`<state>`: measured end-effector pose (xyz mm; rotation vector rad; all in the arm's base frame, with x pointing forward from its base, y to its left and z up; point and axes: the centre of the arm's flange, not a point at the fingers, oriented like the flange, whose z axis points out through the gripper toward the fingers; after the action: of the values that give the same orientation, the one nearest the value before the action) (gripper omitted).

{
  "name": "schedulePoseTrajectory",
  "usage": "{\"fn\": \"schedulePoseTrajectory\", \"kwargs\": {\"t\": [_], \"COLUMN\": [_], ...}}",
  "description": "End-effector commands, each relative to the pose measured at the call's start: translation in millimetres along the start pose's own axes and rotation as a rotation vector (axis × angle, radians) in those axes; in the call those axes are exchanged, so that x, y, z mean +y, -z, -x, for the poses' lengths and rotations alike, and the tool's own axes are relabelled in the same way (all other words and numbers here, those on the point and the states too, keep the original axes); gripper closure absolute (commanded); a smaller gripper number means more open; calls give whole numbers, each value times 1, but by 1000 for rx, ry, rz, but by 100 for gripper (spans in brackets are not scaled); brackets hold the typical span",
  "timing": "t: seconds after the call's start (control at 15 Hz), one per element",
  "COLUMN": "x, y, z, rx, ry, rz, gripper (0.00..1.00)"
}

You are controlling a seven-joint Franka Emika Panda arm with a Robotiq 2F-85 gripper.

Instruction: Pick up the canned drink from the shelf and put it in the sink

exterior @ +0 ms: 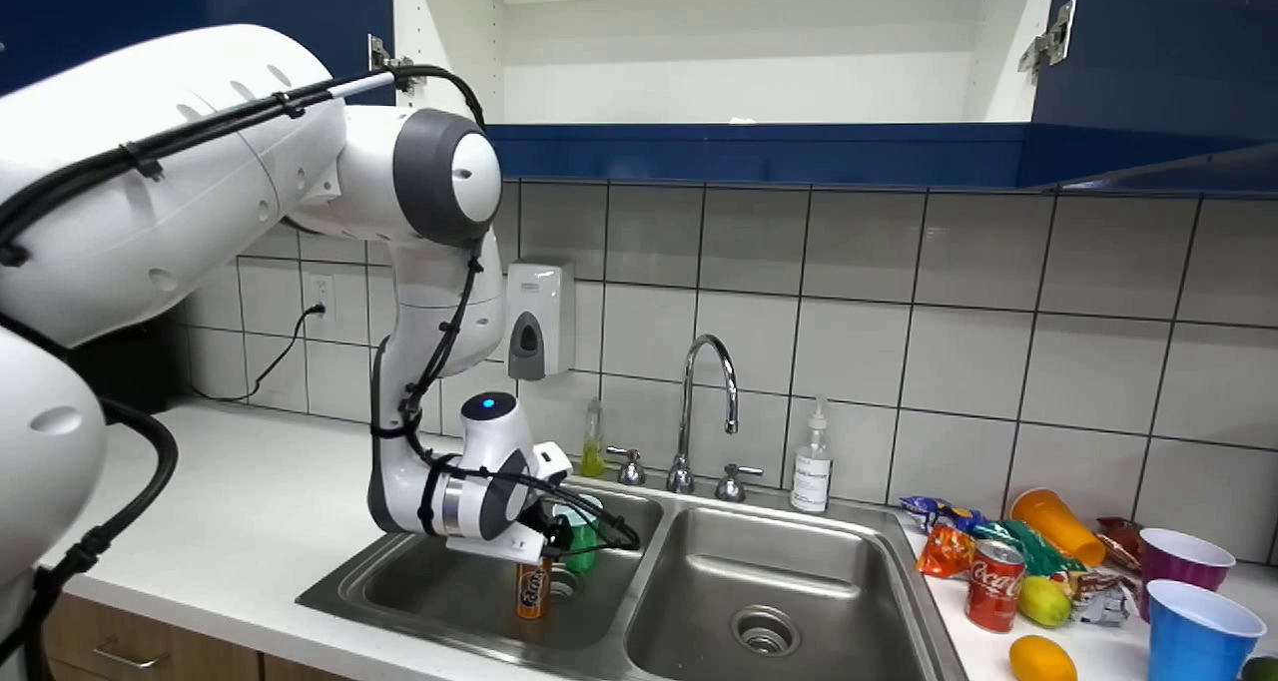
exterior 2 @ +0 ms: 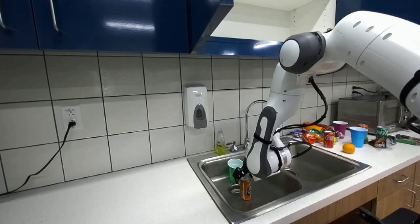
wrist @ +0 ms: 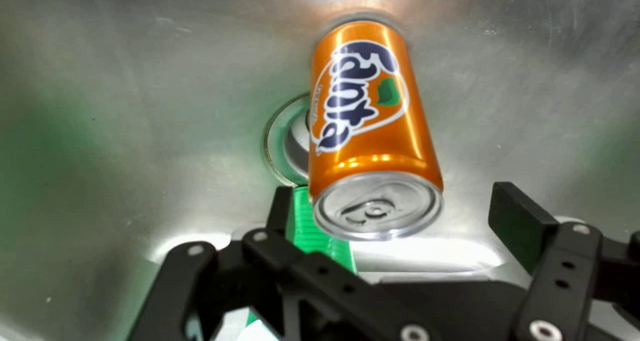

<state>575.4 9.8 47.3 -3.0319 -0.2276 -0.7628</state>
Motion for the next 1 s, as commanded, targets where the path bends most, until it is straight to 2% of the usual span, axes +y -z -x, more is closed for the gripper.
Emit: {"fn": "schedulePoseTrajectory", "kwargs": {"t": [0.0,0.53,0.93], "x": [-6,-14,-23], "y": [37,84,121], "z": [45,46,74], "rx": [15,21,-27], "ry": [-17,-20,-20], "rz": [30,33,8], "gripper": [0,0,0]}}
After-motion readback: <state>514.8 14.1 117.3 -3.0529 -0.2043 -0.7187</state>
